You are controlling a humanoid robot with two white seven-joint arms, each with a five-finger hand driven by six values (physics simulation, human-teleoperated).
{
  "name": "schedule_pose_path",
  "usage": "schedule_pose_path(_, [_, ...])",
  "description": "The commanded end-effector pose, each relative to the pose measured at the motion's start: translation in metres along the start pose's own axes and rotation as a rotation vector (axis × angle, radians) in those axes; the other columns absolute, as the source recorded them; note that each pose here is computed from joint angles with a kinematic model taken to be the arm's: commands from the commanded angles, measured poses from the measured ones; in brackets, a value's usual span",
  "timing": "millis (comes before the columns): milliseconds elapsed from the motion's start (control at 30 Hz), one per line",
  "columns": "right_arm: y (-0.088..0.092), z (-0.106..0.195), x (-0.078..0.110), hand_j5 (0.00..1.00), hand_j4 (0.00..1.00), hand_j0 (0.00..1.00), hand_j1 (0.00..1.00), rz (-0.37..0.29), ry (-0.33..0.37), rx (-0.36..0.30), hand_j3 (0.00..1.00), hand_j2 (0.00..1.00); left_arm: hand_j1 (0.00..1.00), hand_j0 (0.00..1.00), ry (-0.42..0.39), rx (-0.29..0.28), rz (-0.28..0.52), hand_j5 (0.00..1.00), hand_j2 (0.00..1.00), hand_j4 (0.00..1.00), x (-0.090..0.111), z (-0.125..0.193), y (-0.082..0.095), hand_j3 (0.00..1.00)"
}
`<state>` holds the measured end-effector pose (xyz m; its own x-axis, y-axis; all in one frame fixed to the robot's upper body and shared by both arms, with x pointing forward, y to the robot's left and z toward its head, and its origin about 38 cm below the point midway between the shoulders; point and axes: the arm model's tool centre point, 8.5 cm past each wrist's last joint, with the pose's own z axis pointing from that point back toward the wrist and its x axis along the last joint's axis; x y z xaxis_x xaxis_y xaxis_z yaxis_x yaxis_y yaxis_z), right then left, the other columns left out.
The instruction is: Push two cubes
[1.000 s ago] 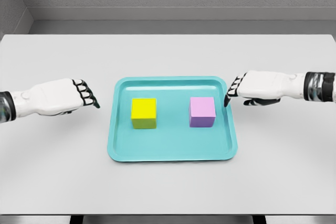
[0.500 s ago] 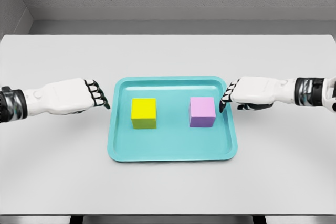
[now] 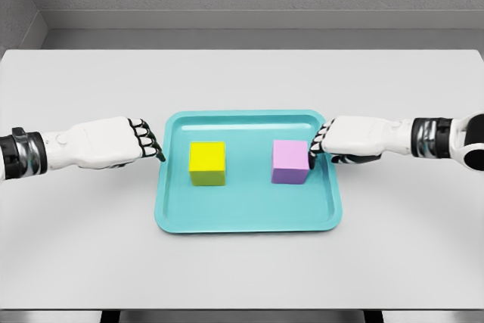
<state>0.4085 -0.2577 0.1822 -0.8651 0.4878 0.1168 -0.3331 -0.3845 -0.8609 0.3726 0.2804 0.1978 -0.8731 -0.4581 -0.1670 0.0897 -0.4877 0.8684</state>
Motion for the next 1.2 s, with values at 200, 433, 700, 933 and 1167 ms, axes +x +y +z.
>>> schedule_pose_path(200, [0.001,-0.006,0.001,0.6,0.6,0.6,0.6,-0.004,-0.009,-0.004,0.6,0.6,0.77,0.77,-0.011,0.018,-0.001,0.77,0.77,0.77,0.004,-0.004,0.005,0.77])
schedule_pose_path(433, [-0.002,-0.011,0.003,0.6,0.6,0.6,0.6,-0.004,-0.02,-0.015,0.6,0.6,0.77,0.77,-0.022,0.03,-0.001,0.77,0.77,0.77,0.008,-0.008,0.007,0.77])
schedule_pose_path(700, [-0.005,-0.001,0.001,0.6,0.6,0.6,0.6,-0.02,0.001,-0.065,0.6,0.6,0.77,0.77,-0.04,0.008,0.009,0.77,0.77,0.77,0.014,-0.015,0.001,0.77])
schedule_pose_path(933, [-0.006,-0.006,0.005,0.6,0.6,0.6,0.6,-0.025,-0.015,-0.076,0.6,0.6,0.77,0.77,-0.049,0.015,0.01,0.77,0.77,0.77,0.016,-0.02,0.002,0.77])
schedule_pose_path(1167, [-0.006,-0.014,0.012,0.6,0.6,0.6,0.6,-0.029,-0.039,-0.089,0.6,0.6,0.77,0.77,-0.055,0.018,0.006,0.77,0.77,0.77,0.017,-0.026,0.007,0.77])
